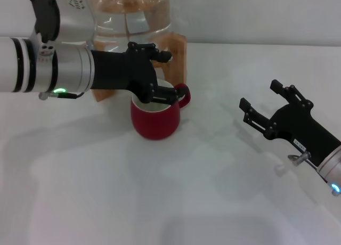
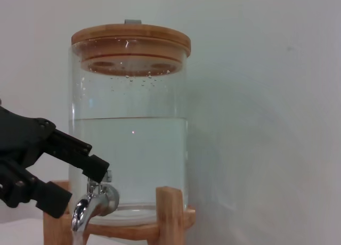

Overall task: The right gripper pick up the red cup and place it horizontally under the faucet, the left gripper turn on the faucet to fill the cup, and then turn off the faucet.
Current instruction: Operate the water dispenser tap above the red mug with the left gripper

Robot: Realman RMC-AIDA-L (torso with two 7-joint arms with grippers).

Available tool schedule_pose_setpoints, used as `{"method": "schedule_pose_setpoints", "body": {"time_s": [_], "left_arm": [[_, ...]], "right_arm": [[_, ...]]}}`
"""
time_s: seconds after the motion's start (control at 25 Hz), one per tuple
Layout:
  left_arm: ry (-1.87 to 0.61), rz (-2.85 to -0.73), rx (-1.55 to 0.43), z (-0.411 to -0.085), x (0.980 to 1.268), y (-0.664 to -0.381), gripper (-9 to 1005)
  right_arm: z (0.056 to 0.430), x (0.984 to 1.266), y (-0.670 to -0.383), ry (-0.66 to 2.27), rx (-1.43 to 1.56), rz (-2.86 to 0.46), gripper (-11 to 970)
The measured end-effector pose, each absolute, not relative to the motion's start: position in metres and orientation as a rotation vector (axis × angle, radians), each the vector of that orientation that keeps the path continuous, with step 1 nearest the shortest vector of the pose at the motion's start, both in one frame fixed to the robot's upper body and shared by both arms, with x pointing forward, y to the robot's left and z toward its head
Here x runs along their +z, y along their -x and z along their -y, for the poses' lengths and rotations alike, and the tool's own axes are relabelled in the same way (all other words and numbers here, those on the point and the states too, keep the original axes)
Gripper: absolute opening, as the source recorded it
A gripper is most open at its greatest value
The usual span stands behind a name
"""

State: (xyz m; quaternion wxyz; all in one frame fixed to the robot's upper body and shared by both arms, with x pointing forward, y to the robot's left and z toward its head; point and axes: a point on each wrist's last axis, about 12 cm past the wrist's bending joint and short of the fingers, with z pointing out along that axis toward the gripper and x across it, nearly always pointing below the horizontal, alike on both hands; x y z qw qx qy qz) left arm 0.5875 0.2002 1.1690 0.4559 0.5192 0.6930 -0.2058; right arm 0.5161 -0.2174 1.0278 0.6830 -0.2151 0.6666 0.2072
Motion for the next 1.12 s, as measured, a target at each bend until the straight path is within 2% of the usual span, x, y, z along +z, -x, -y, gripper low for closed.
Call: {"method": "schedule_pose_setpoints", "body": {"time_s": [1.12], "left_arm": [[-1.250,-1.699,-0.446,-0.1974,1.1702,-0.5943,856]], "right_arm": [[0.2176,1.0285,-0.5164,0.480,0.465,-1.490,869]]}}
